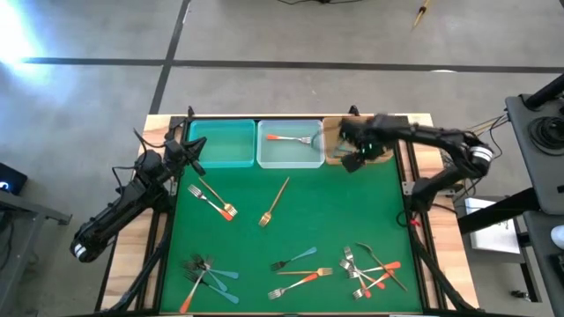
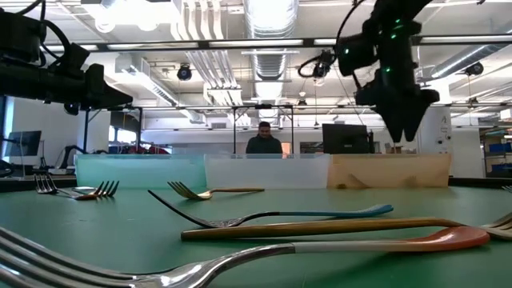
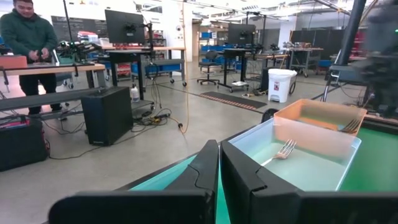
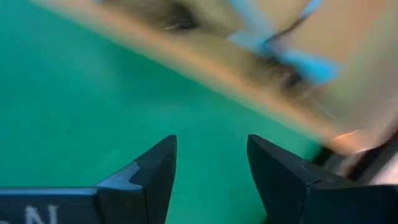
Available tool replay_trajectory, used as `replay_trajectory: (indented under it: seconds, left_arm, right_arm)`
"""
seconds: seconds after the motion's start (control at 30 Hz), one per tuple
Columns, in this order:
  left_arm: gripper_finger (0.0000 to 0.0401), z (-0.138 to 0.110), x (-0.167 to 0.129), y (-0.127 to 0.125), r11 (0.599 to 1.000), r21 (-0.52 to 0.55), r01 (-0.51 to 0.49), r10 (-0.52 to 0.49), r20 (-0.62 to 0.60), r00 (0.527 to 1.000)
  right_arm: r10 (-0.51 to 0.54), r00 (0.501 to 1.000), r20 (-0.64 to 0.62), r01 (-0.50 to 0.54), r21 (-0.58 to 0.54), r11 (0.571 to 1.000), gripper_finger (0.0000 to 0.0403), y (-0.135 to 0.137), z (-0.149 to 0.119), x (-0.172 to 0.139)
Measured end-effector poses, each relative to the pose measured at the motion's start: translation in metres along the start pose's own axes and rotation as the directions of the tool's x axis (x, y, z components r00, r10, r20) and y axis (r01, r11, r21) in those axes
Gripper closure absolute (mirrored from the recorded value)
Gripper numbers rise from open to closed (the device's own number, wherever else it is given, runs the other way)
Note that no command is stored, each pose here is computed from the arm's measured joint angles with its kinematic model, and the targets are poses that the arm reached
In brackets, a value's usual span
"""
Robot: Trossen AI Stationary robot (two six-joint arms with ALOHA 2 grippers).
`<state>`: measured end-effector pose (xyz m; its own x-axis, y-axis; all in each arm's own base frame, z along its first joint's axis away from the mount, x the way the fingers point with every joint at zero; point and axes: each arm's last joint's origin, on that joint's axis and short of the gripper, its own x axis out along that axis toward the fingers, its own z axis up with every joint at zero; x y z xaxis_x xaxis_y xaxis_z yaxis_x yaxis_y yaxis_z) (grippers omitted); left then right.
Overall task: Sort silverware by color (type)
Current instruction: Put the gold fork into the blue bin
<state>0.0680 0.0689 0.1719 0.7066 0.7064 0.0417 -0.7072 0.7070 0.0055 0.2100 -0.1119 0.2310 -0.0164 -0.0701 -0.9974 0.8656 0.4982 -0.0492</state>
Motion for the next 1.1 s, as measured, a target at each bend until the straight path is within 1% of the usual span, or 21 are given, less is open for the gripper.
replay_trajectory:
  seconds: [0.13,0.2,0.3,0.47,0.53,0.77,1.1]
  left_arm:
    - [0.0401,0.0,0.0,0.0,1.0,0.0,0.0,0.0,0.0,1.0]
    - [0.0401,0.0,0.0,0.0,1.0,0.0,0.0,0.0,-0.001,1.0]
    - [0.0401,0.0,0.0,0.0,1.0,0.0,0.0,0.0,0.0,1.0]
    - [0.0401,0.0,0.0,0.0,1.0,0.0,-0.001,0.001,0.0,1.0]
    - [0.0401,0.0,0.0,0.0,1.0,0.0,0.0,0.0,-0.001,1.0]
    - [0.0401,0.0,0.0,0.0,1.0,0.0,-0.001,0.001,0.0,1.0]
    - [0.0401,0.0,0.0,0.0,1.0,0.0,-0.001,0.001,0.0,1.0]
  right_arm:
    - [0.029,1.0,-0.011,-0.029,0.021,0.999,0.02,0.033,-0.046,0.01]
    - [0.024,1.0,-0.017,-0.023,0.036,0.999,0.0198,0.047,-0.07,0.013]
    - [0.008,1.0,-0.028,-0.007,0.065,0.998,0.0198,0.064,-0.101,0.016]
    - [0.004,1.0,-0.02,-0.001,0.108,0.994,0.0197,0.084,-0.144,0.017]
    - [0.009,1.0,-0.016,-0.007,0.12,0.993,0.0197,0.091,-0.158,0.017]
    - [0.078,0.997,-0.009,-0.076,0.119,0.99,0.0197,0.115,-0.204,0.018]
    - [0.056,0.998,-0.009,-0.055,0.092,0.994,0.0197,0.14,-0.253,0.028]
